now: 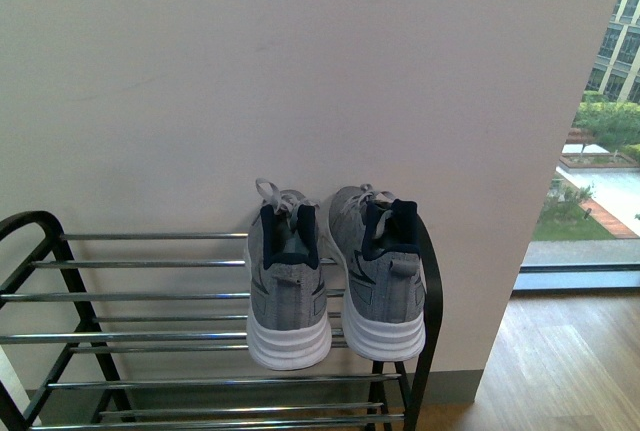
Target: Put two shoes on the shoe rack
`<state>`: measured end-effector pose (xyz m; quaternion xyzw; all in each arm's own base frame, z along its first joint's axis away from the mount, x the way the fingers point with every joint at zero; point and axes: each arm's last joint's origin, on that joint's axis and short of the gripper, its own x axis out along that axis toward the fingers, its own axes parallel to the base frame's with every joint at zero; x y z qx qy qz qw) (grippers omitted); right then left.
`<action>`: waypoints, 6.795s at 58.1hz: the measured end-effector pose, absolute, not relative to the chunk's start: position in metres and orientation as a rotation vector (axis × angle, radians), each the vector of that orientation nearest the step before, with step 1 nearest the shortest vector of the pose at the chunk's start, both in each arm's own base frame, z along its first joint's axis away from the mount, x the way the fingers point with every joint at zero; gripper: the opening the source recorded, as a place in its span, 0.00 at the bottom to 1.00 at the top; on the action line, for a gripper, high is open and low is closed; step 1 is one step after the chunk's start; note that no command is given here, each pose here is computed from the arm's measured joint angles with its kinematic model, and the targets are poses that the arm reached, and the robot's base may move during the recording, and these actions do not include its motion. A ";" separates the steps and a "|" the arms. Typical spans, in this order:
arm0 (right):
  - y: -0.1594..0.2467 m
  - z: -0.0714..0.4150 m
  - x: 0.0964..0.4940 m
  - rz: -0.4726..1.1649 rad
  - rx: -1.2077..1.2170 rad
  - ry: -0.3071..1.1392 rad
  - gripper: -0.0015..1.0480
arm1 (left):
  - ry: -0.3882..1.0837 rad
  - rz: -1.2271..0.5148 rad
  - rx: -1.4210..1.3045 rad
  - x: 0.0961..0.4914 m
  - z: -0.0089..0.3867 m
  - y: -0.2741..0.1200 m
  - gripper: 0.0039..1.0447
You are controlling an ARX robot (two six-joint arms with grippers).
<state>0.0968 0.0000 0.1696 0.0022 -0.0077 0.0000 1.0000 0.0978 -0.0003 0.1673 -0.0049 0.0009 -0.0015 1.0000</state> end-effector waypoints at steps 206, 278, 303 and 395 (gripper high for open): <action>0.000 0.169 0.097 0.000 0.003 -0.014 0.91 | 0.001 -0.003 -0.007 0.098 0.167 0.000 0.91; 0.000 0.169 0.097 0.000 0.003 -0.014 0.91 | 0.001 -0.001 -0.007 0.098 0.167 0.000 0.91; 0.000 0.169 0.097 0.000 0.003 -0.014 0.91 | 0.001 -0.001 -0.007 0.098 0.167 0.000 0.91; 0.000 0.169 0.097 0.000 0.003 -0.014 0.91 | 0.001 -0.002 -0.007 0.098 0.167 0.000 0.91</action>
